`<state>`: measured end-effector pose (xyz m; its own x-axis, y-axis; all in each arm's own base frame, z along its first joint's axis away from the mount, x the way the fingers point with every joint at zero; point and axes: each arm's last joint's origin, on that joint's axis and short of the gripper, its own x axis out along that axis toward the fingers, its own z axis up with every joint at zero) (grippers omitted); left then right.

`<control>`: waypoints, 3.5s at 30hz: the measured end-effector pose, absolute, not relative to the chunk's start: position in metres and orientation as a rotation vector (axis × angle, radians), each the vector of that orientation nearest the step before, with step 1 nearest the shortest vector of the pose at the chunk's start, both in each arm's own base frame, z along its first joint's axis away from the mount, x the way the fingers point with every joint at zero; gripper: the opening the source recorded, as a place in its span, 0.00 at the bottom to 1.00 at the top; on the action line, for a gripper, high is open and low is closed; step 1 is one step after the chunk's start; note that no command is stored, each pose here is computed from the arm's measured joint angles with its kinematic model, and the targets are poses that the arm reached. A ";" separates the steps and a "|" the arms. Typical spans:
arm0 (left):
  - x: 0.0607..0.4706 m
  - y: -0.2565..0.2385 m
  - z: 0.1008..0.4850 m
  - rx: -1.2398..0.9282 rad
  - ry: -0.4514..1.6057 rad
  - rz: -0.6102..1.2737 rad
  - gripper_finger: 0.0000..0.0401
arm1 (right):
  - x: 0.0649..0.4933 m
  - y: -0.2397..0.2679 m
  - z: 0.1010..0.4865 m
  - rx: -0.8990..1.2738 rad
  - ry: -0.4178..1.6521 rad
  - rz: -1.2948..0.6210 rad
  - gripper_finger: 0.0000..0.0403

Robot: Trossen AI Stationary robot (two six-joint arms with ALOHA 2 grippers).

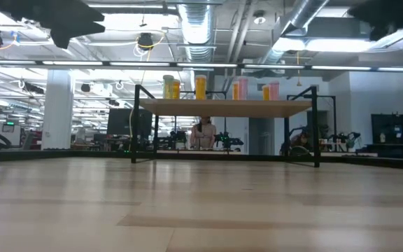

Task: Pick and place medicine bottles onto shelf by color
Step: Return to Home Position

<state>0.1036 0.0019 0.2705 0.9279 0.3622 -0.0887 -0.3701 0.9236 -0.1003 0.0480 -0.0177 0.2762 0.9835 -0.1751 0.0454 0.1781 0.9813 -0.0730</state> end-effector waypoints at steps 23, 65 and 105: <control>0.097 -0.001 0.172 -0.129 -0.070 0.238 0.01 | 0.090 -0.029 0.193 -0.024 -0.123 -0.034 0.02; 0.098 -0.003 0.171 -0.079 -0.037 0.157 0.01 | 0.093 -0.030 0.170 0.010 -0.040 -0.055 0.02; 0.097 -0.003 0.171 -0.080 -0.037 0.158 0.01 | 0.093 -0.030 0.169 0.012 -0.038 -0.055 0.02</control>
